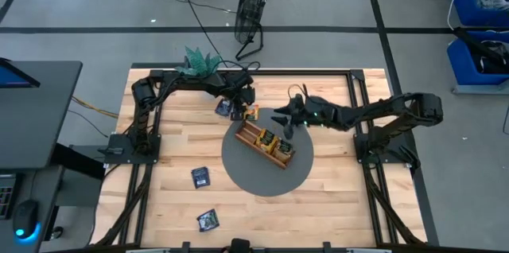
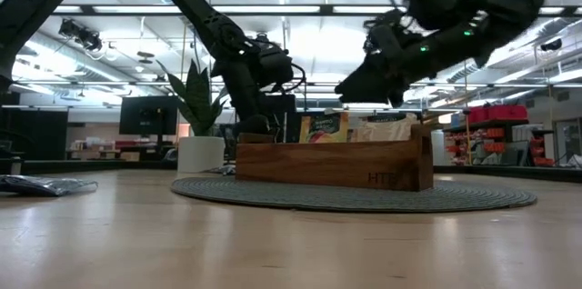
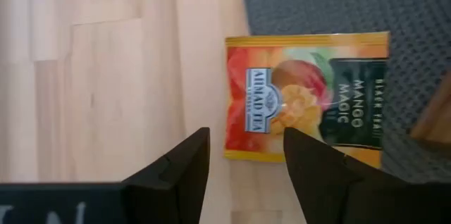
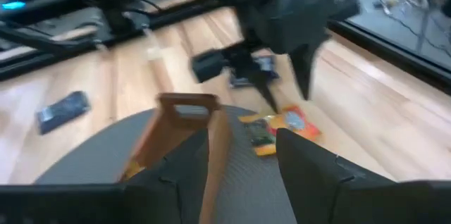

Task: Pick & Place Tea
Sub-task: Put the orange tea bag into the middle section of the wooden organizer

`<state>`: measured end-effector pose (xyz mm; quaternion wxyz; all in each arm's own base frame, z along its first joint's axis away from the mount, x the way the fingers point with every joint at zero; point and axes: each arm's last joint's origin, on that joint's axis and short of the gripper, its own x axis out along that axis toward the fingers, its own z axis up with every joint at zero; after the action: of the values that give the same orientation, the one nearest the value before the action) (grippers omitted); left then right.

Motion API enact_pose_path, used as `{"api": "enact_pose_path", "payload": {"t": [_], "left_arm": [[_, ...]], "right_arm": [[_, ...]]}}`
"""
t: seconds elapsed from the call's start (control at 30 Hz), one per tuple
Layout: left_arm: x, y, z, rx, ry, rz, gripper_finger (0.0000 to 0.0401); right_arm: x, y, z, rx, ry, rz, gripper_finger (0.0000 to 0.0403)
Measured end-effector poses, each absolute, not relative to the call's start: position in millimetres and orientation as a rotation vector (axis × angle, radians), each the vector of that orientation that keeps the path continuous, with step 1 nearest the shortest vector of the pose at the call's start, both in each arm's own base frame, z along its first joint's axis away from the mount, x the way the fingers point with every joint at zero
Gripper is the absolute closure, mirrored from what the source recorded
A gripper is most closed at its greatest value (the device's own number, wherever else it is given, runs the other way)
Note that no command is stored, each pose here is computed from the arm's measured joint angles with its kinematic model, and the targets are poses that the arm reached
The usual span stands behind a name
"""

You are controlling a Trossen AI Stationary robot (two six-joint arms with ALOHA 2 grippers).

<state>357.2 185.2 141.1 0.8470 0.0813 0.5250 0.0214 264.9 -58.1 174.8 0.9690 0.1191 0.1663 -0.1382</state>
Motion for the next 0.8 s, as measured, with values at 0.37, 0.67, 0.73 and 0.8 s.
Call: {"api": "enact_pose_path", "payload": {"t": [0.37, 0.67, 0.73, 0.8], "left_arm": [[351, 181, 152, 0.169, 1.155, 0.069, 0.0222], [347, 176, 165, 0.003, 1.095, 0.039, 0.0224], [347, 175, 168, -0.029, 1.084, 0.059, 0.0224], [346, 174, 170, -0.05, 1.088, 0.07, 0.0225]], "right_arm": [[278, -103, 203, 0.376, 0.481, -0.298, 0.023], [289, -147, 193, 0.558, 0.553, -0.194, 0.023], [291, -154, 189, 0.597, 0.563, -0.184, 0.023], [293, -161, 183, 0.622, 0.585, -0.181, 0.023]]}}
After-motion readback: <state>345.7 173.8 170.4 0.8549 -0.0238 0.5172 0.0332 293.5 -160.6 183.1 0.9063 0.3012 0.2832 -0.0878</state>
